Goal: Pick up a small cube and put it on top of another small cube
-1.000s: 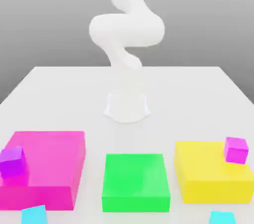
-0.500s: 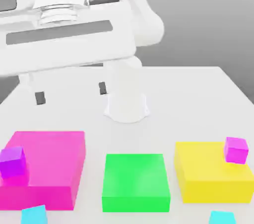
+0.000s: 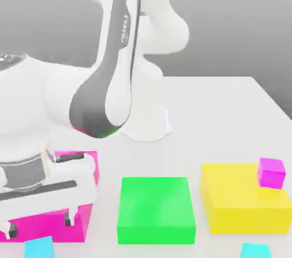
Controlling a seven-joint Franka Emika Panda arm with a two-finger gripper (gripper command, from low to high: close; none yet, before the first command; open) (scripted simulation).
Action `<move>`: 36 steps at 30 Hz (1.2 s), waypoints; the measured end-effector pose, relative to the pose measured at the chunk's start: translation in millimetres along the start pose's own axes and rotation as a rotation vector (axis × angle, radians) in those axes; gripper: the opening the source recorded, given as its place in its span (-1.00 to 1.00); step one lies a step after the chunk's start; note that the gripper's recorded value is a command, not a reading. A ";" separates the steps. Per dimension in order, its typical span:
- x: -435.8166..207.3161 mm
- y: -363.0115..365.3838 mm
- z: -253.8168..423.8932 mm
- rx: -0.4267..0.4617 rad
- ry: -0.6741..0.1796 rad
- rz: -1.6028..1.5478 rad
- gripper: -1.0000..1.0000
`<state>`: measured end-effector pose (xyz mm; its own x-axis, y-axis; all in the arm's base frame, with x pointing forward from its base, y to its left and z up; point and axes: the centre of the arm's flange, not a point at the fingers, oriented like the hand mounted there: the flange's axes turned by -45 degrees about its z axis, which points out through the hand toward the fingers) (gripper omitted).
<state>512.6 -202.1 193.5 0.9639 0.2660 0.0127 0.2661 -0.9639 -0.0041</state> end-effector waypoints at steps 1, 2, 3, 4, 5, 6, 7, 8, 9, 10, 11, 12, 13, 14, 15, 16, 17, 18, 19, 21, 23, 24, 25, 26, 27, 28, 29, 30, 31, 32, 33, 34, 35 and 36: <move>-1.1 1.8 14.5 -0.004 -0.006 -0.003 0.00; -1.8 2.8 29.9 -0.005 -0.009 -0.005 0.00; -2.7 3.1 46.0 -0.005 -0.011 -0.006 0.00; -3.7 3.1 57.7 -0.005 -0.012 -0.005 -1.00; -3.7 3.1 57.7 -0.005 -0.012 -0.005 -1.00; -3.7 3.1 57.7 -0.005 -0.012 -0.005 -1.00; -3.7 3.1 57.7 -0.004 -0.012 -0.005 -1.00; -3.8 3.0 57.8 -0.004 -0.012 -0.005 -1.00; -3.8 3.0 57.8 -0.003 -0.013 -0.005 -1.00; -4.4 2.9 63.7 -0.003 -0.013 -0.005 -1.00; -3.9 3.1 58.3 -0.004 -0.013 -0.006 -1.00; -3.3 3.3 47.3 -0.005 -0.013 -0.006 -1.00; -2.9 3.3 33.8 -0.005 -0.013 -0.007 -1.00; -3.0 3.1 19.3 -0.004 -0.013 -0.006 -1.00; -4.6 3.6 5.4 -0.002 -0.013 -0.002 -1.00; -8.9 6.4 -6.8 0.001 -0.012 0.012 -1.00; -14.2 9.8 -18.2 0.003 -0.011 0.028 -1.00; -20.3 13.3 -29.3 0.006 -0.011 0.046 -1.00; -26.8 16.8 -40.1 0.008 -0.010 0.064 -1.00; -41.3 23.5 -60.7 0.012 -0.009 0.101 -1.00; -57.1 29.5 -80.2 0.013 -0.008 0.139 -1.00; -65.4 32.1 -89.5 0.013 -0.009 0.158 -1.00; -74.1 34.7 -98.6 0.012 -0.009 0.177 -1.00; -84.4 38.4 -107.4 0.010 -0.009 0.200 -1.00; -96.8 43.4 -116.0 0.008 -0.009 0.228 -1.00; -106.7 45.6 -124.1 0.005 -0.010 0.248 -1.00; -117.2 47.9 -131.9 0.002 -0.010 0.270 -1.00; -127.5 53.3 -129.8 0.001 -0.009 0.295 -1.00; -136.8 59.5 -121.8 0.000 -0.008 0.318 -1.00; -134.3 57.1 -110.5 0.000 -0.008 0.311 -1.00; -123.2 47.6 -97.4 -0.001 -0.009 0.282 -1.00; -122.1 45.6 -83.7 -0.002 -0.010 0.277 1.00; -122.0 45.6 -83.7 -0.002 -0.010 0.277 1.00; -122.0 45.6 -83.7 -0.002 -0.010 0.277 1.00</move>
<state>406.2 -279.1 275.4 1.0000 -0.0075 0.0015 -0.0075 -1.0000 -0.0044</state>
